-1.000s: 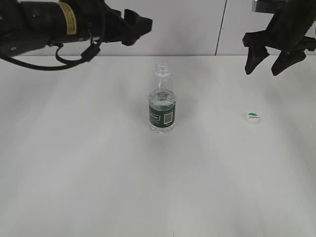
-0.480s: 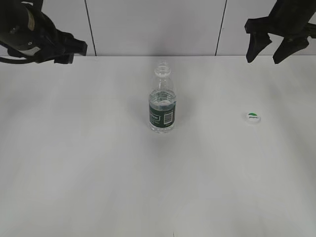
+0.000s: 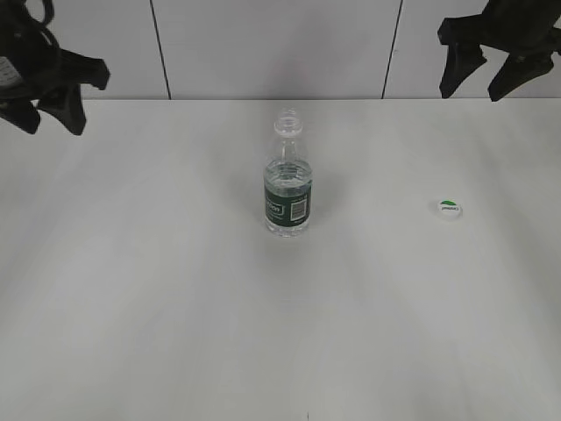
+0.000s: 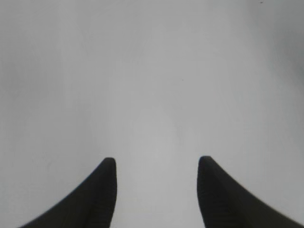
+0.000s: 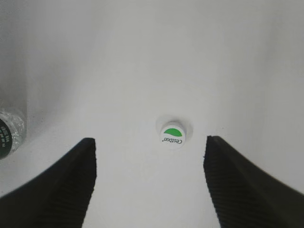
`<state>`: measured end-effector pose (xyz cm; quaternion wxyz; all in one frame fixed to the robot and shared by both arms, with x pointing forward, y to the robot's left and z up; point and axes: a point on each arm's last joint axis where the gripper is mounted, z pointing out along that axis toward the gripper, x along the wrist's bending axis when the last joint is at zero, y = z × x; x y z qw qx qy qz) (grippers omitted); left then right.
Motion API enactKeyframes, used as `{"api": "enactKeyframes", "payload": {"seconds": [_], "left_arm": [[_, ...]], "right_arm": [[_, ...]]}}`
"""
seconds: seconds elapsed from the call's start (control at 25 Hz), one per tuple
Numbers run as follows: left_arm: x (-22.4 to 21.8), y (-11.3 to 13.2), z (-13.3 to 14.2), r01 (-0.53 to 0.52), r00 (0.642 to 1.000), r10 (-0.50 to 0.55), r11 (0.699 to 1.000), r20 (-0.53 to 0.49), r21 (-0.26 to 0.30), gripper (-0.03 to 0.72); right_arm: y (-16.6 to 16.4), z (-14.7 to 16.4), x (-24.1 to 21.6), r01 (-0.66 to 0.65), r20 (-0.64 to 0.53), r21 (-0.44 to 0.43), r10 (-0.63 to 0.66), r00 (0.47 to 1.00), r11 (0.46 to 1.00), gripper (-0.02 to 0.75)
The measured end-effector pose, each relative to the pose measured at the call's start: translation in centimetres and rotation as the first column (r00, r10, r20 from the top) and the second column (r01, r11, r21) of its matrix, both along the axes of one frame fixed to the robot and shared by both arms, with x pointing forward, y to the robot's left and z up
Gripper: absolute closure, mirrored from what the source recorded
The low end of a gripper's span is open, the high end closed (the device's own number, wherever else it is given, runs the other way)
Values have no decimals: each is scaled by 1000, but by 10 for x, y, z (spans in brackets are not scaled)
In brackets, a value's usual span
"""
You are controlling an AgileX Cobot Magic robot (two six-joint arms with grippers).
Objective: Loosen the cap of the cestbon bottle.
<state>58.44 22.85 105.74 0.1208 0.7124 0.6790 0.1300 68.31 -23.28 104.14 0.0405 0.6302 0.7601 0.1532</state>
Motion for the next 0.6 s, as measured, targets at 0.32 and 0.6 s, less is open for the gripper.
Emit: {"api": "enactKeyframes", "payload": {"seconds": [0.32, 0.6], "left_arm": [[-1, 62, 0, -46, 994, 51, 998, -102, 50, 342], [-9, 85, -2, -10, 980, 17, 999, -197, 36, 342]], "right_arm": [[0, 0, 0, 4, 0, 5, -4, 1000, 1000, 202], [-4, 15, -22, 2, 1, -20, -2, 1000, 1000, 202]]}}
